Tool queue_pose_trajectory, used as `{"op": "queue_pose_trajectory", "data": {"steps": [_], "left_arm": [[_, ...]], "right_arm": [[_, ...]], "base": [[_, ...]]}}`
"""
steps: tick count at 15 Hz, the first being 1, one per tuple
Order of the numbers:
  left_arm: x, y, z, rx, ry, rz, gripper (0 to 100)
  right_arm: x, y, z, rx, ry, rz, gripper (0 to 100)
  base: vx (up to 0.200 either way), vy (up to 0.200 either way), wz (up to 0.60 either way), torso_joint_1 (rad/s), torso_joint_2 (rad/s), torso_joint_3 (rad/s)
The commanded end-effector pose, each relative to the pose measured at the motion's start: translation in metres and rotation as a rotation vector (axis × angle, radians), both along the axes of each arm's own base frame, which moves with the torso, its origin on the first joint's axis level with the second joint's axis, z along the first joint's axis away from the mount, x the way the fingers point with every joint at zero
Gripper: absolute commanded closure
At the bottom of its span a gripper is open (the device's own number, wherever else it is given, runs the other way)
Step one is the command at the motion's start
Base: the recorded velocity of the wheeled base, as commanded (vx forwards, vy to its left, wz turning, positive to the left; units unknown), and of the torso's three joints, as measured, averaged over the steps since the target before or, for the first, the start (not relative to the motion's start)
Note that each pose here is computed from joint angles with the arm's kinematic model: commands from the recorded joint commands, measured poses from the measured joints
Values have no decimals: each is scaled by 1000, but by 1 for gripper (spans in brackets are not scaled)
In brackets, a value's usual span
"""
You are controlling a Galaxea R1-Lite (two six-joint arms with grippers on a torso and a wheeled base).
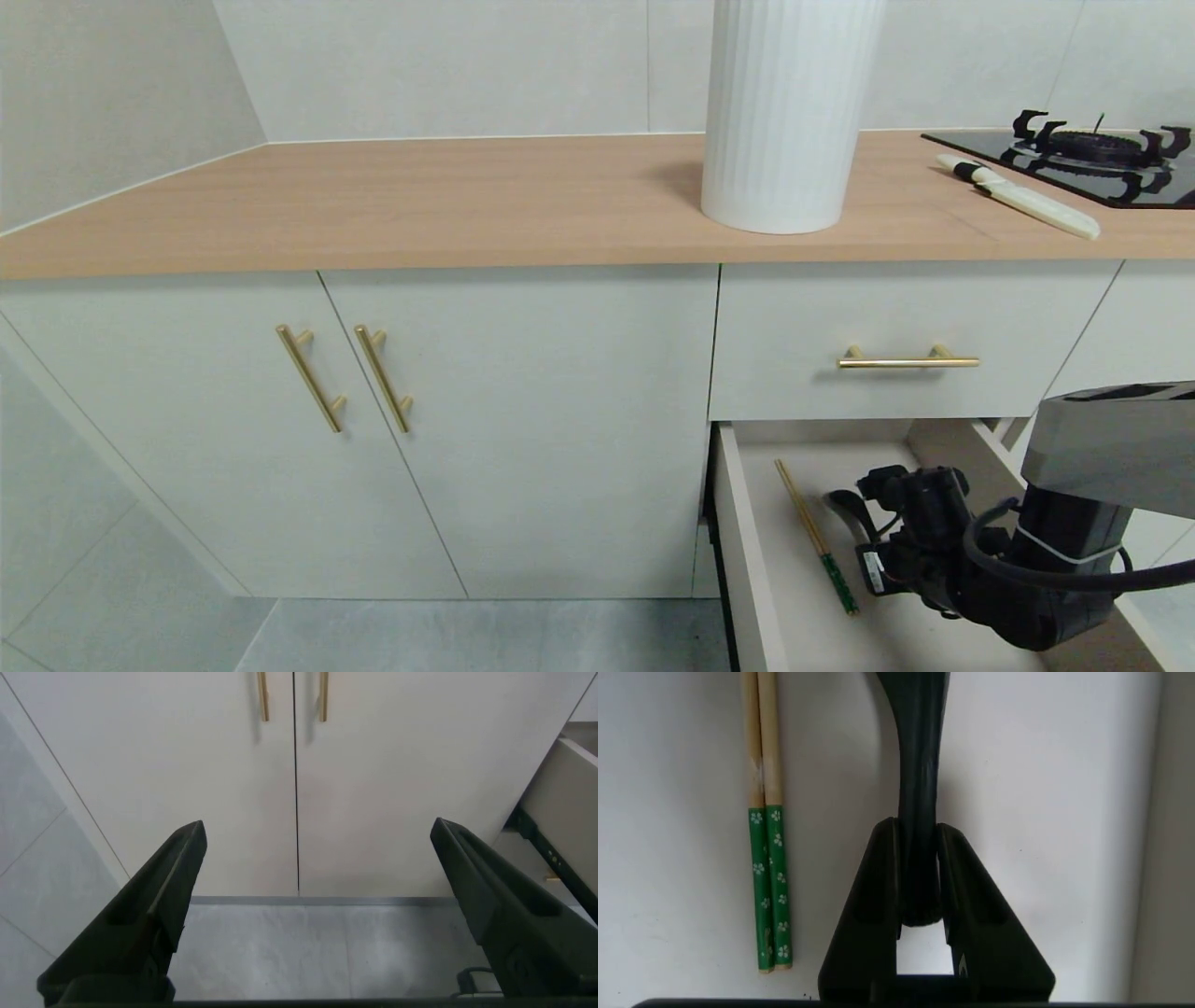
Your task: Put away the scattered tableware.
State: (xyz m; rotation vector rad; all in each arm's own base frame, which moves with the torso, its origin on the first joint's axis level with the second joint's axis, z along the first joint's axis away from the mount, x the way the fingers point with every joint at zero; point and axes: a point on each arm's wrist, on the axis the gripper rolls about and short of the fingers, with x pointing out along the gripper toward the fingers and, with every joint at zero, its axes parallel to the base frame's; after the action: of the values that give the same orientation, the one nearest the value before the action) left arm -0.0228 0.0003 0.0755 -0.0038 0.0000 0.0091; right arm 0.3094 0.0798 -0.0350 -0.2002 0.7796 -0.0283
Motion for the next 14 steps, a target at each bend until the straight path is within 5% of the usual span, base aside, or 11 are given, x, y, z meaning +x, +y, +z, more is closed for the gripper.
{"op": "queue_pose_trajectory", "data": {"steps": [1, 5, 6, 14], "left_arm": [[0, 0, 0, 1, 0, 0, 0], [0, 0, 0, -1, 0, 0, 0], [0, 0, 0, -1, 0, 0, 0], [0, 0, 0, -1, 0, 0, 0]], "right_arm": [[0, 0, 0, 0, 2, 0, 100], [-1, 0, 4, -2, -5, 1, 100], [-1, 0, 5, -1, -7, 1, 0], [-6, -1, 23, 8, -38, 2, 0]], "base": [[0, 0, 0, 0, 0, 0], [0, 0, 0, 0, 0, 0], [0, 0, 0, 0, 0, 0], [0, 0, 0, 0, 0, 0]]}}
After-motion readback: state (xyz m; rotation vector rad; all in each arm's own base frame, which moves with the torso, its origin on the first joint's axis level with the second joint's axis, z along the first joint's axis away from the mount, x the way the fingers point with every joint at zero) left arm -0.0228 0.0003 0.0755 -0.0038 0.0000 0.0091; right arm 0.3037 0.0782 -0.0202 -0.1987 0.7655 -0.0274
